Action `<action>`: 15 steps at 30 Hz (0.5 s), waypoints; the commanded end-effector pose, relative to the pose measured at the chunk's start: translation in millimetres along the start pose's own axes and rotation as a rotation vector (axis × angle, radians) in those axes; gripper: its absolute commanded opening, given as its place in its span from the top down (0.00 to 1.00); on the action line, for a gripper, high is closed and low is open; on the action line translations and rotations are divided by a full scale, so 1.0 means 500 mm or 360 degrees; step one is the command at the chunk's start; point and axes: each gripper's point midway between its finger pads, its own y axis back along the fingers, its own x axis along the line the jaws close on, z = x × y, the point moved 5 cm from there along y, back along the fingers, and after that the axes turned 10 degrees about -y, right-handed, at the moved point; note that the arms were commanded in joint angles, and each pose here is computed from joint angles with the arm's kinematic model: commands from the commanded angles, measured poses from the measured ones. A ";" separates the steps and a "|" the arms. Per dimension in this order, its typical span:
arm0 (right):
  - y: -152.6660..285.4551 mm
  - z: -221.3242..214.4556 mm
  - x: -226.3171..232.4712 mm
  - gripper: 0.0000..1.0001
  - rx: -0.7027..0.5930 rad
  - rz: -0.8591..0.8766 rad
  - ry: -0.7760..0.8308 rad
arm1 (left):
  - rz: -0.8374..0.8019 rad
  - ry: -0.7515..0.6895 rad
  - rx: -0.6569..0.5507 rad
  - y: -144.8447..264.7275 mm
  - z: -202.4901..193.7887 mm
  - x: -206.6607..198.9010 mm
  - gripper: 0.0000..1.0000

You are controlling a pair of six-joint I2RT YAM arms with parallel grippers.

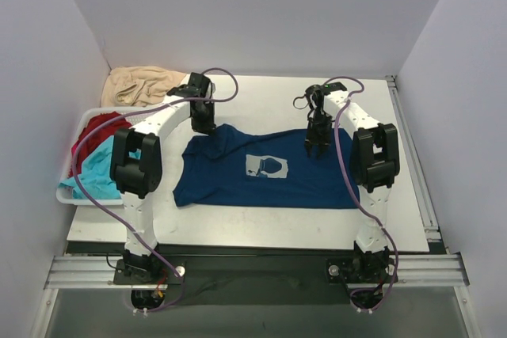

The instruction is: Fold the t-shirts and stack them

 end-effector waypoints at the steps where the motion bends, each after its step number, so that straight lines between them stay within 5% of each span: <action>1: 0.033 -0.005 -0.011 0.75 -0.0024 -0.0022 -0.0023 | 0.0049 -0.0038 -0.0182 0.094 0.062 0.008 0.91; 9: 0.028 -0.006 -0.011 0.75 -0.0015 -0.0027 -0.0018 | 0.0031 -0.0057 -0.0138 0.075 0.054 0.007 0.70; 13: 0.028 -0.006 -0.012 0.75 -0.0013 -0.0028 -0.0022 | 0.0019 -0.0060 -0.0134 0.065 0.052 0.007 0.70; 15: 0.029 -0.005 -0.013 0.75 -0.0017 -0.0025 -0.0025 | 0.0009 -0.0058 -0.0128 0.058 0.050 0.007 0.83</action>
